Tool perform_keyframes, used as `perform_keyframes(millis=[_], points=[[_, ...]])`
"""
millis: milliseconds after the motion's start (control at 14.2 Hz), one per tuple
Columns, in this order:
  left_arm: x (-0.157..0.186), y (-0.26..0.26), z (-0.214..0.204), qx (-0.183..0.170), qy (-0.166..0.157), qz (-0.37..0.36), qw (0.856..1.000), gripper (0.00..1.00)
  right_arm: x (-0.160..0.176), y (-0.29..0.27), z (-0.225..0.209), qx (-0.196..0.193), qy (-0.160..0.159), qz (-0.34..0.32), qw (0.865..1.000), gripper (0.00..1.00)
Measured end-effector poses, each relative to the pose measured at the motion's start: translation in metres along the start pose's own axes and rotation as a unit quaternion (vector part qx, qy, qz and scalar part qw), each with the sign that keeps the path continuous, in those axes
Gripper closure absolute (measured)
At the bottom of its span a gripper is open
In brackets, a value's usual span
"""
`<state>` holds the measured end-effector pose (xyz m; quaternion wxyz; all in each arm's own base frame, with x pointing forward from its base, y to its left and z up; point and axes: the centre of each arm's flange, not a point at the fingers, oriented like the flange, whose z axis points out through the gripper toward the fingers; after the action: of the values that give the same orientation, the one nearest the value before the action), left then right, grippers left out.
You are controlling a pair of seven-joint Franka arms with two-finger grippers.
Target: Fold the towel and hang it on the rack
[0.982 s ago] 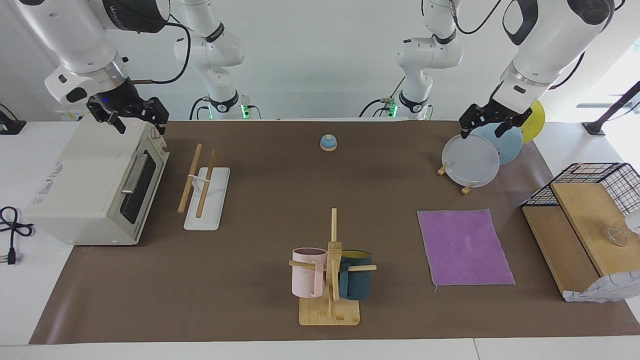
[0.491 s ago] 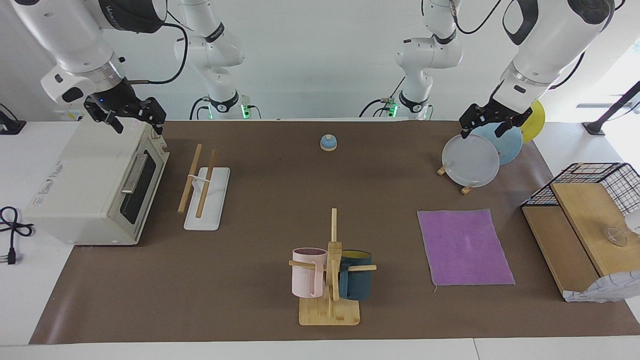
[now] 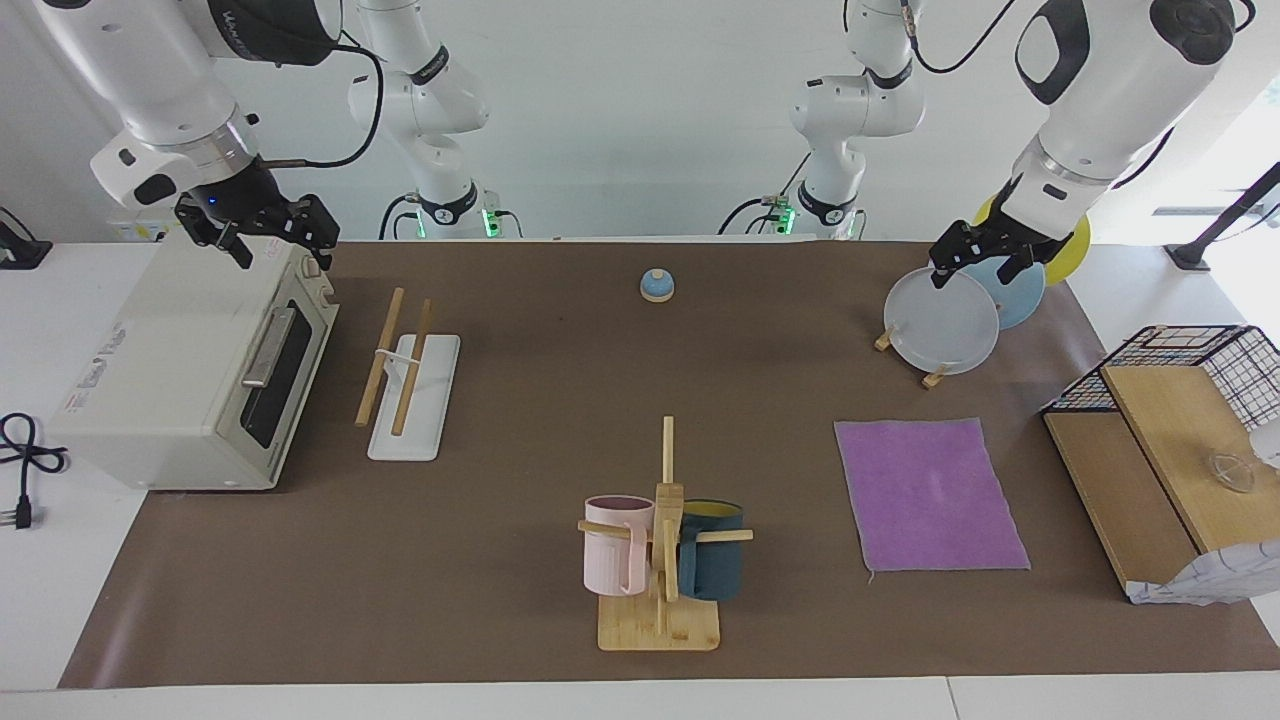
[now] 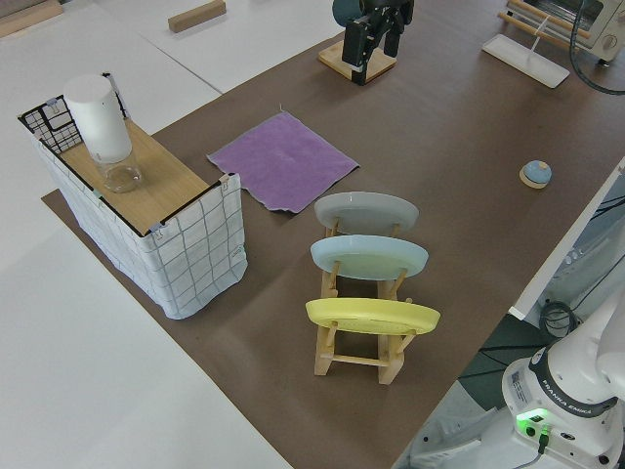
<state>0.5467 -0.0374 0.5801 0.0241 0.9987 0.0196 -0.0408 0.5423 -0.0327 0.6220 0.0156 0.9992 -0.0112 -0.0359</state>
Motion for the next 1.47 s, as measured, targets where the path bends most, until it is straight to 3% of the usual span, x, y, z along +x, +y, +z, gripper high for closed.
perform_keyframes(millis=[351,632,982,1474], points=[[0.060,-0.023,0.080,-0.006,-0.002,-0.021,1.000,0.00,0.004,-0.018,-0.002,-0.001,0.015,-0.016,1.000,0.00],[0.097,-0.070,0.151,-0.009,-0.002,-0.018,1.000,0.00,0.013,-0.047,0.004,0.003,0.023,-0.033,0.999,0.00],[0.103,-0.099,0.218,-0.009,0.005,-0.007,1.000,0.00,0.028,-0.114,0.027,0.010,0.023,-0.022,0.999,0.00],[0.093,-0.122,0.259,-0.013,-0.017,-0.003,1.000,0.00,0.039,-0.199,0.058,0.010,0.035,-0.004,0.999,0.00]])
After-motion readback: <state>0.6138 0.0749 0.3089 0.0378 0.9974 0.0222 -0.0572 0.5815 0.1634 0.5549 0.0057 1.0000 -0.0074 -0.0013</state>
